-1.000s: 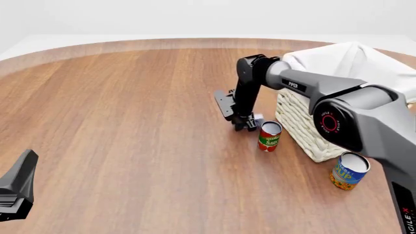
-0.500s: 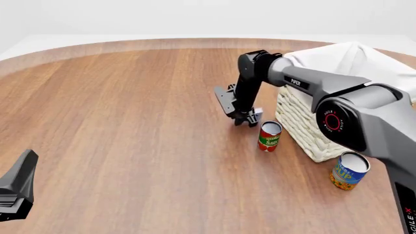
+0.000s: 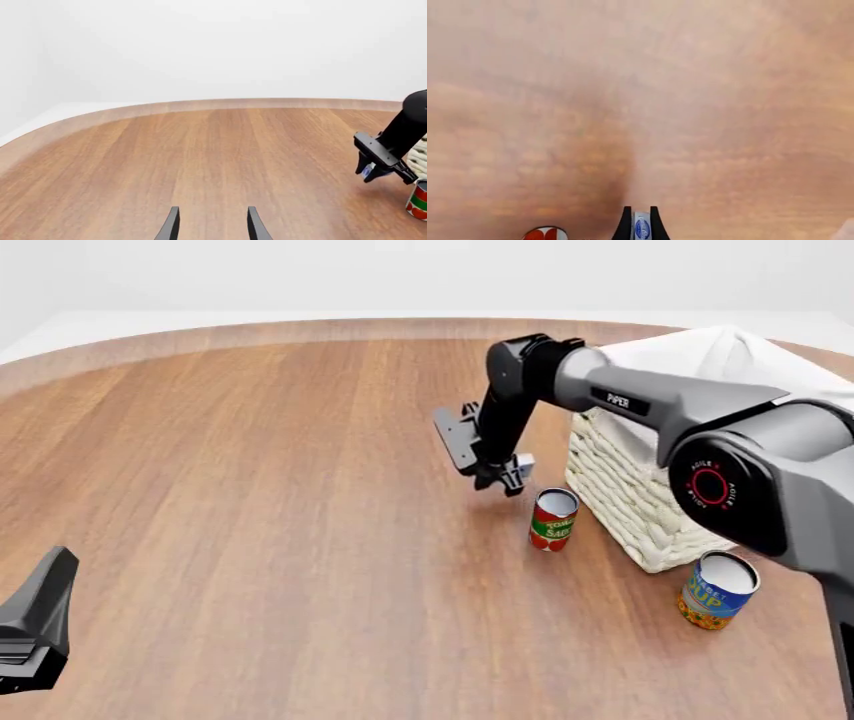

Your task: Pick up the alphabet soup and the cream cheese box, and put them in the basket.

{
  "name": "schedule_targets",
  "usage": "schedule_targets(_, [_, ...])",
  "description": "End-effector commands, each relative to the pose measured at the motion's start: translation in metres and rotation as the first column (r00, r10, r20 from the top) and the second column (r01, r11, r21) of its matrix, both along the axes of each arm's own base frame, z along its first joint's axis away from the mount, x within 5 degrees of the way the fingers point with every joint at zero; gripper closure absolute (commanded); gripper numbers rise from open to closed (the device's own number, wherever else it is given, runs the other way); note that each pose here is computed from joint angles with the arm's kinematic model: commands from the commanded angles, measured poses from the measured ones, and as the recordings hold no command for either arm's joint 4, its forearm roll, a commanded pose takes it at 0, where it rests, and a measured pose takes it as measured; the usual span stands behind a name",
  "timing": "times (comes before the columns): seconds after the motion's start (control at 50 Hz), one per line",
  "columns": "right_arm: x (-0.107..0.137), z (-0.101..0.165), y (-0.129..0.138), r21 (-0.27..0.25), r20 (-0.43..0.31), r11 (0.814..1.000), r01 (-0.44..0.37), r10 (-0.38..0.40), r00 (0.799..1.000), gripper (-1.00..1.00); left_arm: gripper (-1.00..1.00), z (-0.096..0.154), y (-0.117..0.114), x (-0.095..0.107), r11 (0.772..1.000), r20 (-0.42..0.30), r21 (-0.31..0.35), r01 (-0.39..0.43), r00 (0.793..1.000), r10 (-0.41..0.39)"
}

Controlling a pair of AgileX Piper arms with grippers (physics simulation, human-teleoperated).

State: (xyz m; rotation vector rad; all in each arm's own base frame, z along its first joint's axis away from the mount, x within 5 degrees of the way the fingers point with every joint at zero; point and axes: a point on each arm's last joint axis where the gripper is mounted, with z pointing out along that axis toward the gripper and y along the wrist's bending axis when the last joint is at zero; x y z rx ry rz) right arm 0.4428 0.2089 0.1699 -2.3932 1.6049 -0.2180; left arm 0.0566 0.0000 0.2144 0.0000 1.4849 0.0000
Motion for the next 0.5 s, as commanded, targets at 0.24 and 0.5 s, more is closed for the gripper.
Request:
schedule_targets(0.24, [-0.021, 0.03, 0.01, 0.066, 0.081, 0.998, 0.023, -0.028, 0.996, 1.0, -1.0, 0.0, 0.0, 0.0, 1.0, 0.0, 0.0, 0.0, 1.0, 0.0])
schedule_targets(0.5, [-0.031, 0.046, 0.011, 0.119, 0.127, 0.991, 0.056, -0.072, 0.989, 1.0, -1.0, 0.0, 0.0, 0.0, 1.0, 0.0, 0.0, 0.0, 1.0, 0.0])
